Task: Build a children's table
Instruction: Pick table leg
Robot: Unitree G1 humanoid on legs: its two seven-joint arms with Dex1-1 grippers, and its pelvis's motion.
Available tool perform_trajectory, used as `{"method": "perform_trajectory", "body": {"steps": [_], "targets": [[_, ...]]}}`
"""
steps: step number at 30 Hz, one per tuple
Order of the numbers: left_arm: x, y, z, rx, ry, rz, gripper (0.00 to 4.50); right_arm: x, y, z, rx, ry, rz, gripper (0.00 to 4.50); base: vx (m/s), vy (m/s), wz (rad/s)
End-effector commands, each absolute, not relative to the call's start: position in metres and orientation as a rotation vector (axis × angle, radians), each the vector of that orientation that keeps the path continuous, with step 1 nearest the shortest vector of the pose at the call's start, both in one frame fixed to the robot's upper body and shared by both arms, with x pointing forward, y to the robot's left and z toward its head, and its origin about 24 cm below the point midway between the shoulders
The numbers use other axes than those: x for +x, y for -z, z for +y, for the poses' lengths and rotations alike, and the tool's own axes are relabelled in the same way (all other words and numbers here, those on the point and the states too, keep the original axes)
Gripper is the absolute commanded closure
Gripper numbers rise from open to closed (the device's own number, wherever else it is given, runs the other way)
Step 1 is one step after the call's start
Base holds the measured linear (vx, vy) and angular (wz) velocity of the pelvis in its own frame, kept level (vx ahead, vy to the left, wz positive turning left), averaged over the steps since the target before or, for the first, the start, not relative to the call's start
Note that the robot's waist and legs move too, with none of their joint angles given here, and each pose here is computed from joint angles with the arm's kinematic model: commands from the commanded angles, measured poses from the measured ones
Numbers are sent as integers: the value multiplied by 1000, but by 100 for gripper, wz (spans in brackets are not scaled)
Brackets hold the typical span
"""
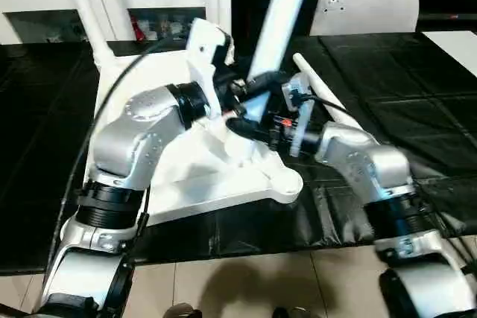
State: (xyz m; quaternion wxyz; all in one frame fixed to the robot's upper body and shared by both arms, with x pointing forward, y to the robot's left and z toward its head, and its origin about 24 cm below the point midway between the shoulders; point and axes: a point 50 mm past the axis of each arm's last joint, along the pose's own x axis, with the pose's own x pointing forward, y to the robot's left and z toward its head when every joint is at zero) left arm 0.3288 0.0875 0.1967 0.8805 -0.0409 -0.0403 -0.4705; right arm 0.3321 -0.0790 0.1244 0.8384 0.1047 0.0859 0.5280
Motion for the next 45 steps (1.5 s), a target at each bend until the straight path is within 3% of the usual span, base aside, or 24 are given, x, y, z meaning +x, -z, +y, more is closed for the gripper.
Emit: {"method": "perform_trajectory", "body": {"steps": [1,5,7,15,20,23,31,33,36,39,45], "targets": [[322,-206,79,-155,1030,-119,208,334,-118,-80,209,-1069,230,259,0,0,0],[319,-209,77,-229,1051,-117,192,331,-114,-76,201,-1076,248,259,0,0,0],[317,-210,76,-243,1068,-121,156,331,-111,-76,198,-1072,251,259,0,0,0],[300,-213,67,-288,1199,-130,100,335,-113,-74,210,-1046,201,259,0,0,0],[302,-226,76,-401,1152,-228,50,337,-117,-75,246,-1012,193,259,0,0,0],[303,-235,91,-461,1121,-286,31,344,-116,-84,218,-891,163,259,0,0,0],[301,-201,110,-177,1108,-119,12,339,-105,-106,181,-779,196,259,0,0,0],[294,-168,113,43,1123,10,12,333,-102,-118,160,-721,188,259,0,0,0],[290,-157,113,108,1143,49,12,331,-101,-121,143,-703,184,259,0,0,0],[282,-124,114,251,1173,162,12,320,-97,-126,85,-666,182,259,0,0,0],[278,-97,113,300,1190,245,81,307,-92,-128,69,-690,195,259,0,0,0]]}}
